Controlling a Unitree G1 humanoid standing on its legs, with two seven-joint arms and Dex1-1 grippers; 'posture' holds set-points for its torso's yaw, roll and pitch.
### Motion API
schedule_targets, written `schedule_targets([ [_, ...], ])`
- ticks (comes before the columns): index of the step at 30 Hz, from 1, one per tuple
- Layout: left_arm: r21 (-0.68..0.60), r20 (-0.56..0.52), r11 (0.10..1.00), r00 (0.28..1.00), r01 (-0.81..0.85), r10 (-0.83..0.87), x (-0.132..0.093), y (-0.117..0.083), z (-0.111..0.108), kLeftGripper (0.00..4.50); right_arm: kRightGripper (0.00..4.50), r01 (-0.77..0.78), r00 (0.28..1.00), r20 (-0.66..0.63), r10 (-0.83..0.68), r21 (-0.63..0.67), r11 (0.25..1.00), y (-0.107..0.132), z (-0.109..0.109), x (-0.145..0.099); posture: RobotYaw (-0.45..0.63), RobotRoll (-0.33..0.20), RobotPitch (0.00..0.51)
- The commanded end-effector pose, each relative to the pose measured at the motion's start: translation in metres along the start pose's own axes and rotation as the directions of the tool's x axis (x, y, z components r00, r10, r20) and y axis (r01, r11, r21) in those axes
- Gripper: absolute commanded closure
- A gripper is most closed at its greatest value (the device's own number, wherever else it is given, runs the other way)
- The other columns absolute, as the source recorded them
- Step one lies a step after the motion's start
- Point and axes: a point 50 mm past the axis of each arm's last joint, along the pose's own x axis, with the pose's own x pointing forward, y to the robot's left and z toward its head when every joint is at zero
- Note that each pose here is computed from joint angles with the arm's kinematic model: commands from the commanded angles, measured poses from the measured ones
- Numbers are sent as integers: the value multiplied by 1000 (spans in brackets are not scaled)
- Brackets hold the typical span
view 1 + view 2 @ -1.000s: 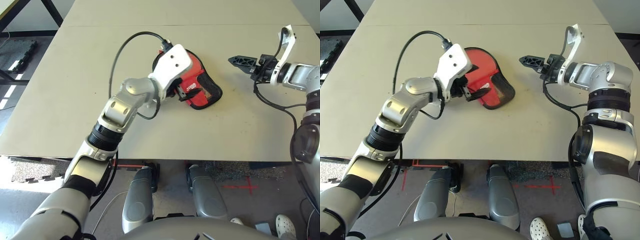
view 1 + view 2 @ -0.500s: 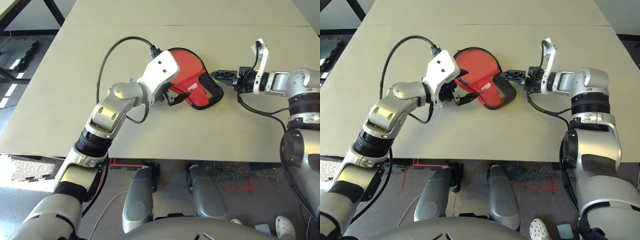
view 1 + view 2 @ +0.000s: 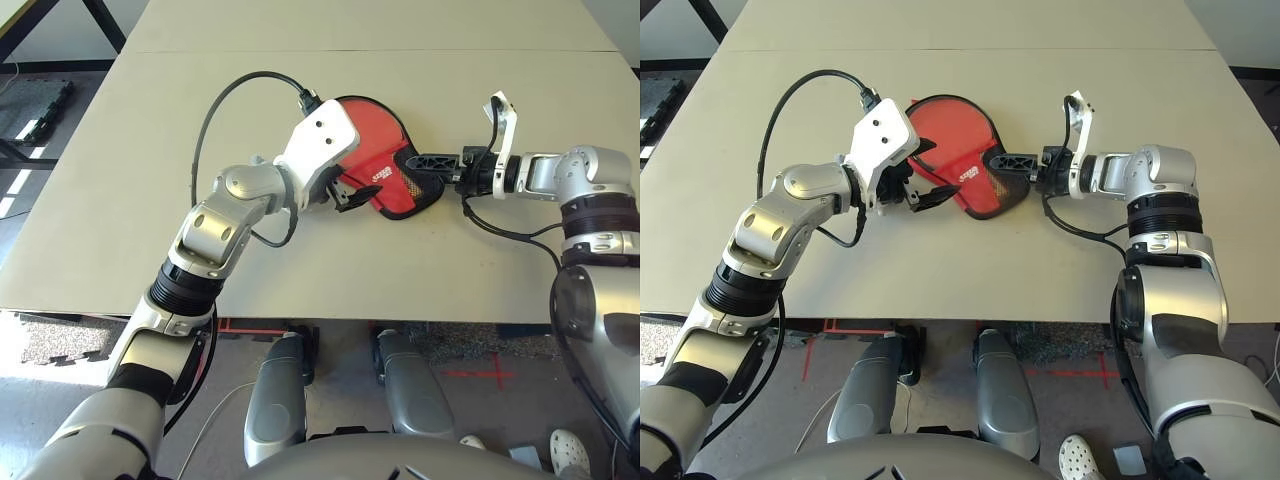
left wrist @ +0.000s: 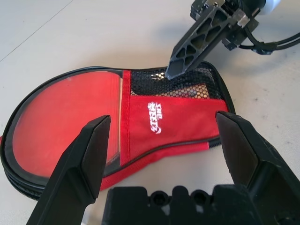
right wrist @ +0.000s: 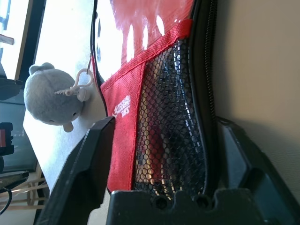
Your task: Store the ping-pong paddle in its case and zip it.
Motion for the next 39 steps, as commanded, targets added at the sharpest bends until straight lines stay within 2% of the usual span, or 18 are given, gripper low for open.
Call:
schedule_targets([
  [1, -10, -10, 1000, 1000, 15, -15, -1, -3, -4, 0, 1678, -8, 999, -53, 12, 86, 996, -6, -18, 8, 65, 0, 243],
  [6, -7, -13, 1000, 1000, 16, -16, -2, -2, -4, 0, 3625, -5, 999, -46, 10, 113, 994, -9, -21, 8, 66, 0, 243],
  [8, -6, -14, 1000, 1000, 15, -16, -2, -2, -4, 0, 4307, -2, 999, -45, 8, 121, 993, -9, -22, 7, 63, 0, 245],
  [9, -6, -14, 1000, 1000, 15, -16, -1, -2, -4, 0, 4464, -1, 999, -44, 6, 127, 992, -10, -22, 7, 62, 0, 247],
  [19, -5, -16, 1000, 1000, 10, -10, -1, -1, -5, 0, 4464, 24, 998, -53, -16, 156, 987, -15, -30, -8, 54, 0, 256],
  [39, -8, 5, 1000, 1000, 23, -23, 4, 0, -6, 0, 4464, 101, 991, -94, -92, 95, 990, -5, -55, -103, -16, 0, 265],
])
